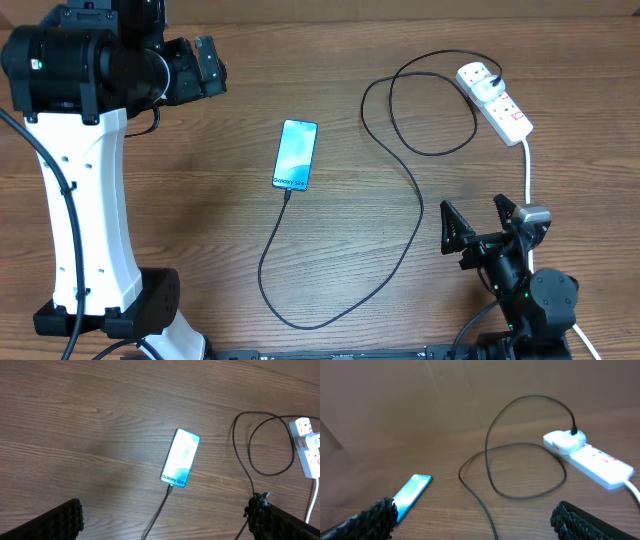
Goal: Plug charger to phone and switch on socket
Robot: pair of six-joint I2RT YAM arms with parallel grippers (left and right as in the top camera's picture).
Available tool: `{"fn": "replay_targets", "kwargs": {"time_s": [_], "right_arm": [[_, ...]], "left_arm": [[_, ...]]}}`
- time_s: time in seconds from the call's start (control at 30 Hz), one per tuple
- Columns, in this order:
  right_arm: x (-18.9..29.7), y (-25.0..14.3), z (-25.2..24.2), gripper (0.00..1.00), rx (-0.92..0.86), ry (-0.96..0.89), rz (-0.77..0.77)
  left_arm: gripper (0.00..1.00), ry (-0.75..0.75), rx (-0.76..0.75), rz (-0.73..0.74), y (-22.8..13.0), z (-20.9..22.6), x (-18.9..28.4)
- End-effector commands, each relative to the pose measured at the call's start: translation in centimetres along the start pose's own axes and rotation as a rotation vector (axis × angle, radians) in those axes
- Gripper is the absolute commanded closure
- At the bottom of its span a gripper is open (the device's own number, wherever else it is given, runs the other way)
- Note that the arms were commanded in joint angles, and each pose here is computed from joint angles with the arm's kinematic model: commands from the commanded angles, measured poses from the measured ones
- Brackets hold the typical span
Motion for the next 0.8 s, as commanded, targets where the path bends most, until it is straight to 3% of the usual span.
{"fn": "replay_targets", "kwargs": {"time_s": [0.0, 0.77], "right_arm": [[-0.1, -0.7, 0.1, 0.0, 0.018, 0.022, -0.042], [-0.4, -2.3, -0.5, 0.0, 0.097, 0.024, -0.18]], "left_arm": [[0.0, 0.003, 0.008, 0.002, -0.2, -0.1, 0.1], [0.0, 0.003, 0.008, 0.002, -0.2, -0.1, 0.1]]}}
Point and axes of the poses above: each gripper's point midway between its finger pads, its own x axis back along the fingers, its own z axis along the line the jaws close on, y = z × x, the point moved 7 cm from there along x, back along the fingers, and after that the axes turned 4 degrees about x, right-handed, at the moved point
